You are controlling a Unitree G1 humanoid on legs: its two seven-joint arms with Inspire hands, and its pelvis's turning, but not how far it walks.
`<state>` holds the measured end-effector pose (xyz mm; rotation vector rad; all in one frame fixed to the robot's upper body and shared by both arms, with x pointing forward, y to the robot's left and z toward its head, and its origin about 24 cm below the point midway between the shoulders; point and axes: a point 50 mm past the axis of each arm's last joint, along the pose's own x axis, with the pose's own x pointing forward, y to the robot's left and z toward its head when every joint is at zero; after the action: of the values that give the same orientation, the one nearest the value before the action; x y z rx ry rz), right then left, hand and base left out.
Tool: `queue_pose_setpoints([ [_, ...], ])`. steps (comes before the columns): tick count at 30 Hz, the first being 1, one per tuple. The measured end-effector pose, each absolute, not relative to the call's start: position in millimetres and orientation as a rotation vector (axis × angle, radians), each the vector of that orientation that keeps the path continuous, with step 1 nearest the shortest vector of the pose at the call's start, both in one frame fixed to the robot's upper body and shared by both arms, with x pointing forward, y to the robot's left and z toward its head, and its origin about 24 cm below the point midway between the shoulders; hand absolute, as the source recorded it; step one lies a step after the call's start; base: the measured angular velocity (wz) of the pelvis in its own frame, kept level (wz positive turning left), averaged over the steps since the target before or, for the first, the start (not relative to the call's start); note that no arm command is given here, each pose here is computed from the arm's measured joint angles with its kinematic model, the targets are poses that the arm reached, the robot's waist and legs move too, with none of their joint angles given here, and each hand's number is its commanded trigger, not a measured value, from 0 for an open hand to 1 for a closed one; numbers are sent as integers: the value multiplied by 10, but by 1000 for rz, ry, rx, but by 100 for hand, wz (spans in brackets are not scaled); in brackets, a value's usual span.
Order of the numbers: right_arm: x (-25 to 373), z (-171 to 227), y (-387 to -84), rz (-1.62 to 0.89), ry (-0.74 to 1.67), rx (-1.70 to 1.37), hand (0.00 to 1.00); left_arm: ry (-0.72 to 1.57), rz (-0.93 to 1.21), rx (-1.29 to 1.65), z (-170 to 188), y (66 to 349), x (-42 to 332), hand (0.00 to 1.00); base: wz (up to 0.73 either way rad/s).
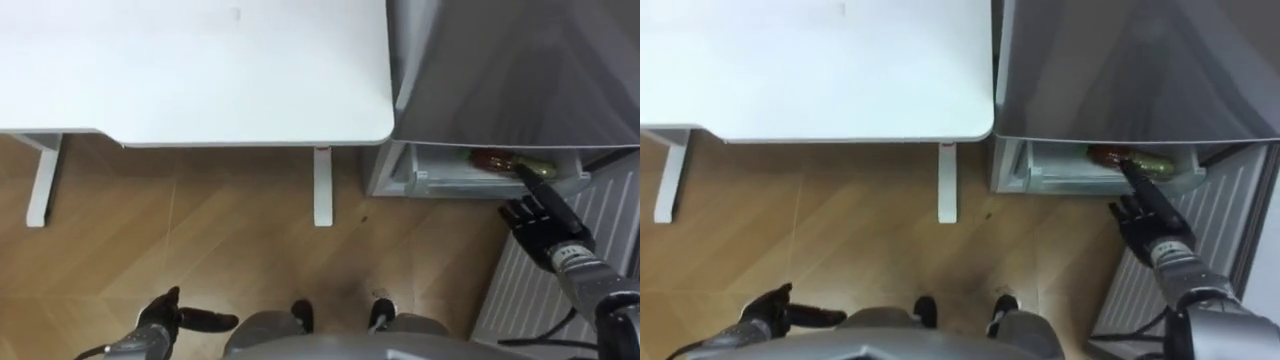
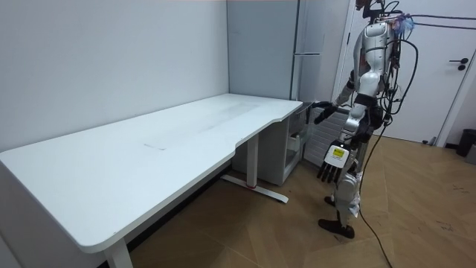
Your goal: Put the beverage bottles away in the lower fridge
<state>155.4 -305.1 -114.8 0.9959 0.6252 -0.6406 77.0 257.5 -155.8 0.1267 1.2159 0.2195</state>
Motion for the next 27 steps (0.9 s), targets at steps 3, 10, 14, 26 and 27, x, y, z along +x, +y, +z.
queue_pose_setpoints([
  [3, 1301, -1286, -2958, -678, 682, 1007, 0, 1214, 247, 136, -1553, 2604, 724, 0, 0],
  [10, 708, -1527, -2726, -756, 843, 996, 0, 1198, 248, 148, -1562, 2562, 686, 0, -1],
  [14, 493, -1589, -2634, -774, 905, 984, 0, 1195, 264, 155, -1563, 2563, 666, 0, -8],
  [26, 213, -1649, -2515, -793, 1016, 961, 0, 1281, 347, 151, -1585, 2638, 299, 0, -3],
  [27, 202, -1650, -2513, -795, 1018, 961, 0, 1291, 356, 152, -1585, 2646, 275, 0, 0],
])
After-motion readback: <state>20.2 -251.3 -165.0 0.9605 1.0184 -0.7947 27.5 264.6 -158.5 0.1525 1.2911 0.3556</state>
